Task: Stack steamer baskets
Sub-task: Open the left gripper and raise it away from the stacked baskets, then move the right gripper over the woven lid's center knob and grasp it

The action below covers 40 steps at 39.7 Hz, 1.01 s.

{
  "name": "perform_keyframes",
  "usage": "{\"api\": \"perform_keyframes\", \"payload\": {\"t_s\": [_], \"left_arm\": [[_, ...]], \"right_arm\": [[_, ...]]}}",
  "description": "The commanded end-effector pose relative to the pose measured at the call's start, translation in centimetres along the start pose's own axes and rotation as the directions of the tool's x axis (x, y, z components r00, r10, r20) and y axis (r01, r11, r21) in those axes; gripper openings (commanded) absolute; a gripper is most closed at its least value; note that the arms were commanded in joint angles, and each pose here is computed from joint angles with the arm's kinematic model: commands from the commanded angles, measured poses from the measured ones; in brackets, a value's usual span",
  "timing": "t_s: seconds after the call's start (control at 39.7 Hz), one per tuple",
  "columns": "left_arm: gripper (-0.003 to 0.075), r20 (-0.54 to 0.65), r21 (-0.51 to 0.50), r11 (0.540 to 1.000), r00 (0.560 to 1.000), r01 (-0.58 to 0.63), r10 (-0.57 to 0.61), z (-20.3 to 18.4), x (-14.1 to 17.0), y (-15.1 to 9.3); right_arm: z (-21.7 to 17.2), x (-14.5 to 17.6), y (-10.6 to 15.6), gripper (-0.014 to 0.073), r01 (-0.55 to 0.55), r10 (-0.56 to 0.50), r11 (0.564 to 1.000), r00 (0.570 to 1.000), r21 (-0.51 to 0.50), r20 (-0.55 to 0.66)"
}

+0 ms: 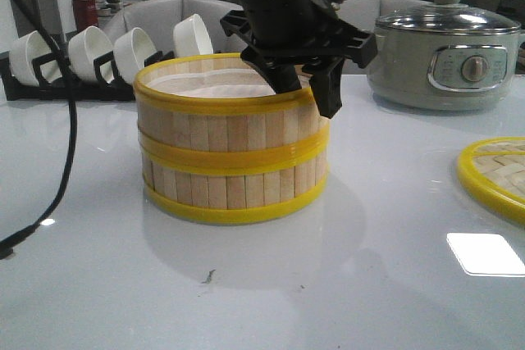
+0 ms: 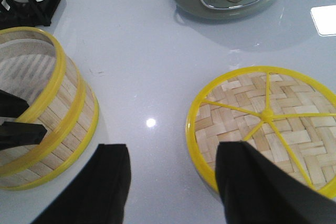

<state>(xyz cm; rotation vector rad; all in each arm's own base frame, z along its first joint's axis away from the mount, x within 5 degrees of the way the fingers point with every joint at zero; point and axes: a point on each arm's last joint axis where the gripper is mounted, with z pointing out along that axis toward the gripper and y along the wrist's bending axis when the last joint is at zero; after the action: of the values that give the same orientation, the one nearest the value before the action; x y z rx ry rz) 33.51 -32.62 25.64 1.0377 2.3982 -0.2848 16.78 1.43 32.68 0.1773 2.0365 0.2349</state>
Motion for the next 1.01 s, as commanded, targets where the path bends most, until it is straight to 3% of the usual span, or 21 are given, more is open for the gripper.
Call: {"api": "perform_keyframes", "payload": {"t_s": [0.0,0.25,0.33,0.45,0.5,0.76,0.88,0.98], "left_arm": [[0.041,0.154,-0.027,0.999,0.988,-0.024,0.028,-4.3,-2.1,-0.1],[0.0385,0.281,-0.109,0.994,0.959,0.012,0.019,-8.7,-4.6,2.4],[0.0314,0.331,-0.126,0.991,0.943,0.053,-0.008,-11.2,-5.3,3.8],[0.0134,0.439,-0.154,0.976,0.896,0.154,-0.072,-16.5,-5.6,7.1],[0.0079,0.473,-0.173,0.967,0.877,0.189,-0.087,-18.6,-5.1,8.5],[0.0087,0.547,-0.241,0.883,0.808,0.402,-0.219,-27.6,0.2,15.2],[0.0087,0.601,-0.258,0.842,0.761,0.473,-0.243,-30.6,3.3,16.2],[0.0087,0.63,-0.27,0.829,0.741,0.49,-0.233,-31.7,5.4,15.6]], "right_arm": [[-0.7,-1.8,0.4,0.0476,0.01,-0.008,1.0,0.993,-0.022,0.114],[-0.7,-1.8,0.4,0.0476,0.01,-0.008,1.0,0.993,-0.022,0.114],[-0.7,-1.8,0.4,0.0476,0.01,-0.008,1.0,0.993,-0.022,0.114],[-0.7,-1.8,0.4,0.0476,0.01,-0.008,1.0,0.993,-0.022,0.114],[-0.6,-1.8,0.4,0.0476,0.01,-0.008,1.0,0.994,-0.022,0.112],[0.3,-1.6,0.4,0.0476,0.009,-0.008,1.0,0.997,-0.013,0.078],[0.6,-1.6,0.3,0.0476,0.008,-0.007,1.0,0.997,-0.012,0.073],[0.7,-1.6,0.3,0.0476,0.008,-0.007,1.0,0.998,-0.011,0.07]]}}
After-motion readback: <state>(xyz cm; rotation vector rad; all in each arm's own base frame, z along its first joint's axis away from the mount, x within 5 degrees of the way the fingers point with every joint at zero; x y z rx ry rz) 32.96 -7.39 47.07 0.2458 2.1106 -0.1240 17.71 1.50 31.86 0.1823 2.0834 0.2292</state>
